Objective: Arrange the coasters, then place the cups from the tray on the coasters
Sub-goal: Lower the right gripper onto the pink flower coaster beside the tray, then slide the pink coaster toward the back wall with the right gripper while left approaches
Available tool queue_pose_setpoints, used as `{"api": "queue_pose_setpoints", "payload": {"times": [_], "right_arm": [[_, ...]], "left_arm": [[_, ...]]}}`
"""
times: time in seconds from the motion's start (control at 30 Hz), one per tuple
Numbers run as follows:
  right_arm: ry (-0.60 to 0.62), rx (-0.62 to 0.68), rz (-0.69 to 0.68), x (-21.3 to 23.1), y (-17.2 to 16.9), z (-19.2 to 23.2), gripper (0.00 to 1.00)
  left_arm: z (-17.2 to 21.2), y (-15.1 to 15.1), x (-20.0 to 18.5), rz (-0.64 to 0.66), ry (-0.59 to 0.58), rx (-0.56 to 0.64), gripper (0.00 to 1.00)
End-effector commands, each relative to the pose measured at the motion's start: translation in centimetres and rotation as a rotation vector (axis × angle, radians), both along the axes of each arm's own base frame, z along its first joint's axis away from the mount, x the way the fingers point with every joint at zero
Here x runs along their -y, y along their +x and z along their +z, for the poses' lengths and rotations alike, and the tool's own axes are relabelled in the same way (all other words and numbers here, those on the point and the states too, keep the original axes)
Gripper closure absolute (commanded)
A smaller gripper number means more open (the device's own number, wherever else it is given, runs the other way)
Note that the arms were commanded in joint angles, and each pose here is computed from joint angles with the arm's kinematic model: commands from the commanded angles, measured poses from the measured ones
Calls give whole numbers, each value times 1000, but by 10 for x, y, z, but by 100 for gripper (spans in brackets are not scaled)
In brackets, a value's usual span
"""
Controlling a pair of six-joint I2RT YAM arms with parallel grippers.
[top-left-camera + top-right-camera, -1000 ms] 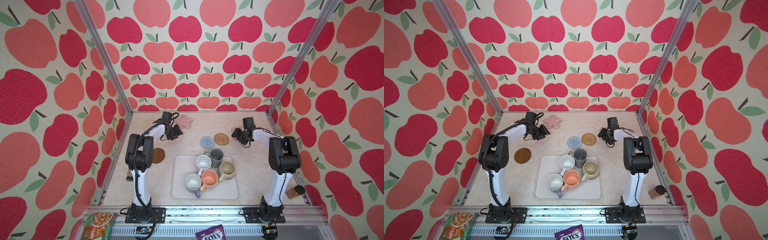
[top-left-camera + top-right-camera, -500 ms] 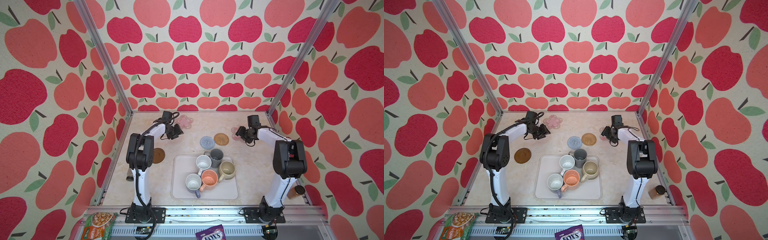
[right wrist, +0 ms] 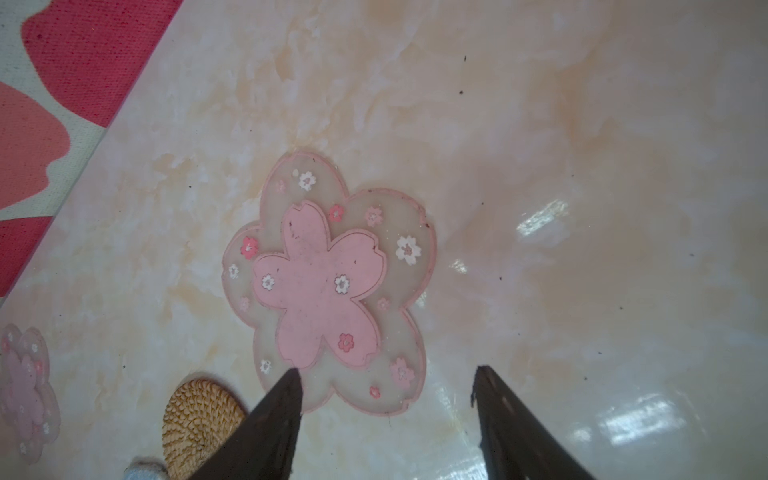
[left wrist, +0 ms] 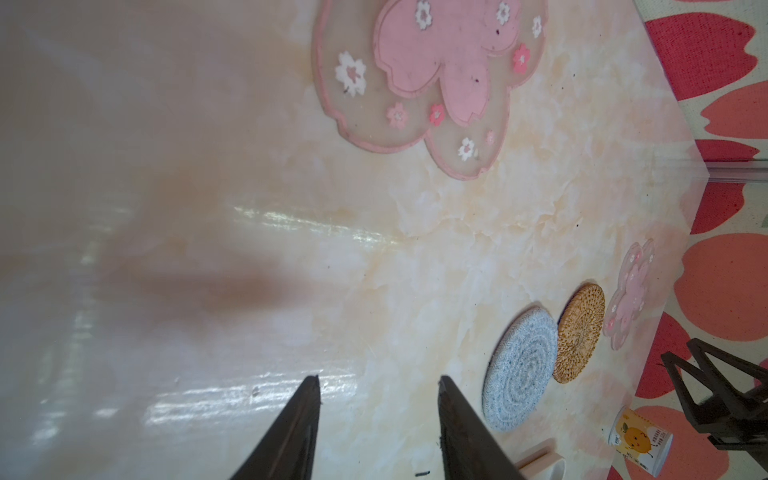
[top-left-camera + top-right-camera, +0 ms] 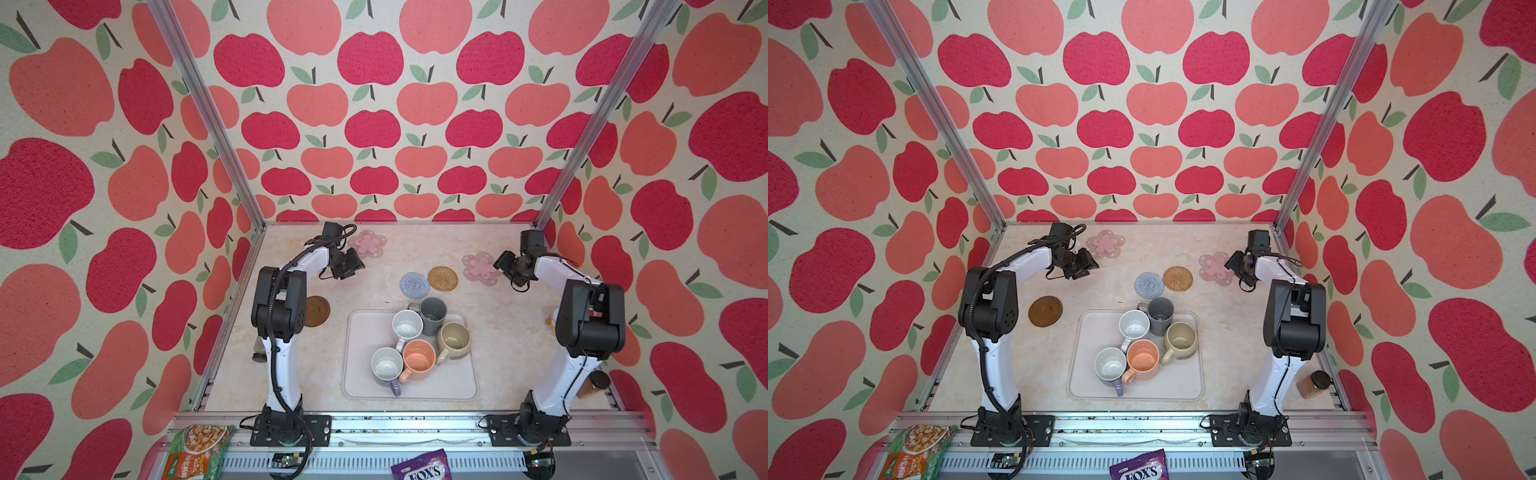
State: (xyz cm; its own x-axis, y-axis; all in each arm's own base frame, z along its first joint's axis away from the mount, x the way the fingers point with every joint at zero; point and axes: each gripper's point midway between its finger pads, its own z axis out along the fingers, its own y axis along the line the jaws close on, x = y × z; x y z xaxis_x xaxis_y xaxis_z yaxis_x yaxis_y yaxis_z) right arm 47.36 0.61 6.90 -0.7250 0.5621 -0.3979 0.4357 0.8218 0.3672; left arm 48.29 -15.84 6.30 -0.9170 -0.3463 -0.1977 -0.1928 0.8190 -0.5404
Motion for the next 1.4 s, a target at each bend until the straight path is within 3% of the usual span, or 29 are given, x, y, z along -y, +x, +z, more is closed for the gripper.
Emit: {"api": "queue_pose_setpoints", "payload": {"times": [0.0,0.87,1.37], "right_arm": [[-9,5,14,2,9,-7,32],[51,-50,89,-17,22,-50,31],[74,-80,184,-77,32,-59,31]], "left_arm": [[-2,-2,-1,1,-6,-23,52],[-17,2,1,12,-28,-61,51],[-20,-3,-3,29,-41,-63,51]]}}
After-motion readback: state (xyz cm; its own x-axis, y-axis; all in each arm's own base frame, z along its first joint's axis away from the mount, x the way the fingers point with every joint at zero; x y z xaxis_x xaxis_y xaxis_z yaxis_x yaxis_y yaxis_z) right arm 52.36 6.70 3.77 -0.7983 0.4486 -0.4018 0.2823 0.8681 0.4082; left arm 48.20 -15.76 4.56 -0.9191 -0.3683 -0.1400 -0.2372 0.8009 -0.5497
